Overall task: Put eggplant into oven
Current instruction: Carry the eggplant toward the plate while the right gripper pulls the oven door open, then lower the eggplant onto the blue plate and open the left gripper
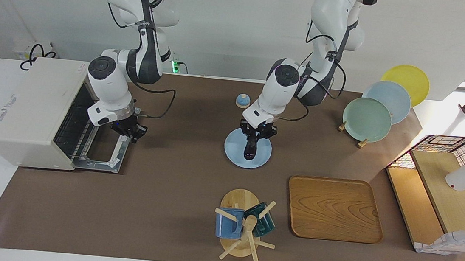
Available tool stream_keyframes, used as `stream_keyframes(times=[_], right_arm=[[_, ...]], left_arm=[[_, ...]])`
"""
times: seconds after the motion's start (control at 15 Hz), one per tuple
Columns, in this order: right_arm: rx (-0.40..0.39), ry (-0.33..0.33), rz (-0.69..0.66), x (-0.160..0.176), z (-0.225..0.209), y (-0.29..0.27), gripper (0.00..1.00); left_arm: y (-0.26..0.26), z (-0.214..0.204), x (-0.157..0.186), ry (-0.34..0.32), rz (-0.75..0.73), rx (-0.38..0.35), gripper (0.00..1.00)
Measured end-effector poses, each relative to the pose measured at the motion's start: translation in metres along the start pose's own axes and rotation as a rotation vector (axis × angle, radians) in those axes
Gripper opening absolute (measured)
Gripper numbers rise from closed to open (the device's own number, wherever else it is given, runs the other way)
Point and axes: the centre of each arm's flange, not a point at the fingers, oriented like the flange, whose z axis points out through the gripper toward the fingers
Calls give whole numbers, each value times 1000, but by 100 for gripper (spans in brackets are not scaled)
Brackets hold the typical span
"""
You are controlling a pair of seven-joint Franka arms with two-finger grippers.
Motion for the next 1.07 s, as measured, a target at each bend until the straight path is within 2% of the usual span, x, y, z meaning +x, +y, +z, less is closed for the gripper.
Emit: stream_keyframes(times=[0.07, 0.13, 0.27, 0.33, 0.47, 0.54, 0.67, 0.74, 0.87, 1.07], right_arm=[[1, 3, -6, 0, -1, -4, 4], [2, 3, -15, -1, -1, -11, 11], [2, 2, -25, -3, -1, -21, 33], [2, 2, -28, -3, -1, -24, 44], [2, 2, -28, -3, 0, -23, 63], [2, 2, -27, -2, 0, -23, 76], [2, 1, -27, -2, 1, -23, 95], [2, 0, -27, -2, 0, -23, 100], [15, -5, -50, -2, -10, -42, 100], [55, 7, -68, -3, -49, -104, 100]], left_arm=[[1, 5, -2, -3, 1, 1, 32], [2, 8, -3, -4, 3, 2, 32], [1, 9, -2, -4, 1, 2, 32], [-1, 9, -1, -3, -2, 3, 38], [-4, 7, 1, 1, -6, 3, 60], [-8, 2, 4, 1, -4, 4, 70], [-28, -25, 20, -17, -2, 12, 94], [-43, -47, 32, -26, -3, 13, 100], [-82, -99, 57, -33, -2, 11, 100], [-153, -170, 84, -14, 23, 8, 100]])
